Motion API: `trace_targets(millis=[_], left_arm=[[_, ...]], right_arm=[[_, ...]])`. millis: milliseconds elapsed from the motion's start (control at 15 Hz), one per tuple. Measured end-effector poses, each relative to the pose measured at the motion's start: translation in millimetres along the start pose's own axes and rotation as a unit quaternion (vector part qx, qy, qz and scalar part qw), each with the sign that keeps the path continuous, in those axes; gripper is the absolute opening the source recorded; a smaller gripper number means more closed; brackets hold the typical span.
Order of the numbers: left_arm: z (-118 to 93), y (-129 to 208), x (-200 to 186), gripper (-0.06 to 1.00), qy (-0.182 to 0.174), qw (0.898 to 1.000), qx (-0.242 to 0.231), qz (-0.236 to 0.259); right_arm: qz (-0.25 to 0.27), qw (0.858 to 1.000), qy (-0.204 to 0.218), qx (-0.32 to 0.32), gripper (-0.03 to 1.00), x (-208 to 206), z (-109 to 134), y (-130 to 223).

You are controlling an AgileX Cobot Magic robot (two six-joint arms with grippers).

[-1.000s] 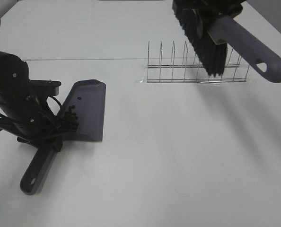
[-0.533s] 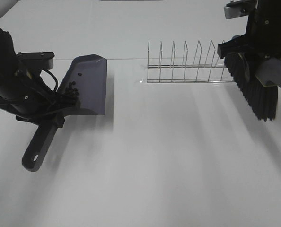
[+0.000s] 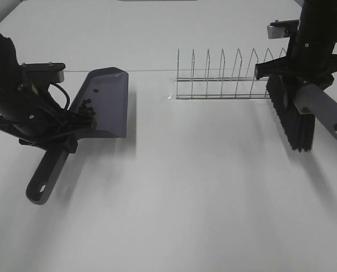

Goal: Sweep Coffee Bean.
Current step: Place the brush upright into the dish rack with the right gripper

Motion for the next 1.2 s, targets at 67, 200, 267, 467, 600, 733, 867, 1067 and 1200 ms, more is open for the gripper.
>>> trace_targets(millis=[67, 200, 267, 467, 600, 733, 867, 1067, 1200], left_arm=[[0, 0, 0, 0.36, 0.000, 1.000, 0.000, 0.000], [0, 0, 0, 0.36, 0.000, 1.000, 0.000, 0.000], [0, -1, 0, 0.36, 0.000, 1.000, 0.000, -0.001], [-1, -6, -3, 0.36, 0.001, 1.000, 0.005, -0.009], [-1, -9, -4, 0.36, 0.001, 1.000, 0.008, -0.014], [-1, -9, -4, 0.36, 0.001, 1.000, 0.008, -0.014], [-1, -9, -4, 0.36, 0.001, 1.000, 0.008, -0.014], [-1, -9, -4, 0.36, 0.001, 1.000, 0.010, -0.014], [-1, -9, -4, 0.36, 0.001, 1.000, 0.010, -0.013]], right_arm=[[-0.001, 1.000, 0.000, -0.002, 0.34, 5, 4, -3], [-0.010, 1.000, -0.007, -0.007, 0.34, 8, 16, -10], [-0.013, 1.000, -0.008, -0.006, 0.34, 9, 19, -13], [-0.016, 1.000, 0.010, -0.005, 0.34, 15, 19, -22], [-0.016, 1.000, 0.010, -0.005, 0.34, 22, 22, -25], [-0.020, 1.000, 0.008, -0.005, 0.34, 23, 23, -28], [-0.029, 1.000, 0.003, -0.004, 0.34, 21, 26, -34], [-0.033, 0.999, 0.003, -0.008, 0.34, 23, 32, -47], [-0.033, 0.999, 0.007, -0.010, 0.34, 27, 37, -55]])
Point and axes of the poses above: a point on each arm's last joint axis where the gripper is mounted, x pointing out along that axis toward the gripper, z along the wrist's bending axis when the last joint is at zero, y = z × x, the point moved 2 cm from there along x, pointing out along that axis toward the gripper, and after that the axes turned 14 degrees about x, right-handed, at the moved point
